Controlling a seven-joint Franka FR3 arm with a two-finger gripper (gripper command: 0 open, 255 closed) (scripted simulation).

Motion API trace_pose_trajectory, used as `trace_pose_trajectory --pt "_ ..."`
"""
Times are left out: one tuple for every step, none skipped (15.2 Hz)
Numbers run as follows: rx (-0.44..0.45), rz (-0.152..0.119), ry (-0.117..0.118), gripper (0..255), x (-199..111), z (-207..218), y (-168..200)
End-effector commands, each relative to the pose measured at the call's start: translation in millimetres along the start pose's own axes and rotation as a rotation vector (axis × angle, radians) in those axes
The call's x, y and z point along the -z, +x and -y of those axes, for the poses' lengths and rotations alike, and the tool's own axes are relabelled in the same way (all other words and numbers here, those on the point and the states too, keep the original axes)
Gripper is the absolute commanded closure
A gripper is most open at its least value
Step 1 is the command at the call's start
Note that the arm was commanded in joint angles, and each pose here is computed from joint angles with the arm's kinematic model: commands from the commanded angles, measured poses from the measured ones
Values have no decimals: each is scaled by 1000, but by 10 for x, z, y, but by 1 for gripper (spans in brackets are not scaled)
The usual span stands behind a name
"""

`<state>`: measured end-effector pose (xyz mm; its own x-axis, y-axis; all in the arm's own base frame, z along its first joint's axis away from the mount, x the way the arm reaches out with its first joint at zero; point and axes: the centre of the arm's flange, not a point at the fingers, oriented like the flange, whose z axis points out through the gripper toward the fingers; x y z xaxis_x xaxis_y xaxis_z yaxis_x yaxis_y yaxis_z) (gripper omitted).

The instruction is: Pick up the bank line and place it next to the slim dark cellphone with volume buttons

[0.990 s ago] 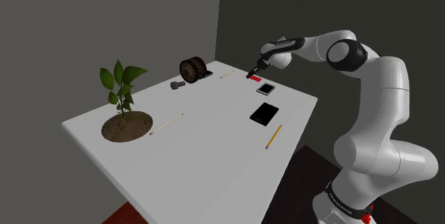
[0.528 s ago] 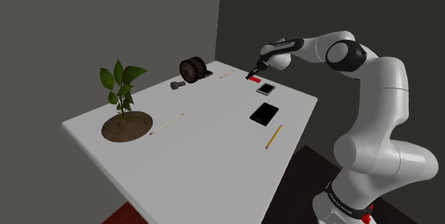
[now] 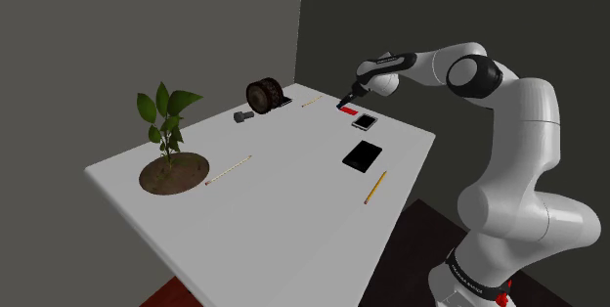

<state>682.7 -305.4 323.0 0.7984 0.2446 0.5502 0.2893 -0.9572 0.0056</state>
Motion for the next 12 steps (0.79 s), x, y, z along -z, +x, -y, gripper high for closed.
trace_pose_trajectory --pt "0 0 0 0 132 0 0" --pt "0 0 0 0 264 0 0" --pt "0 0 0 0 396 0 0" --pt "0 0 0 0 500 0 0" --pt "0 0 0 0 500 0 0" --pt "0 0 0 0 500 0 0" --pt "0 0 0 0 500 0 0" --pt "0 0 0 0 500 0 0" --pt "0 0 0 0 500 0 0" --pt "0 0 0 0 500 0 0" --pt "0 0 0 0 500 0 0" --pt "0 0 0 0 500 0 0"
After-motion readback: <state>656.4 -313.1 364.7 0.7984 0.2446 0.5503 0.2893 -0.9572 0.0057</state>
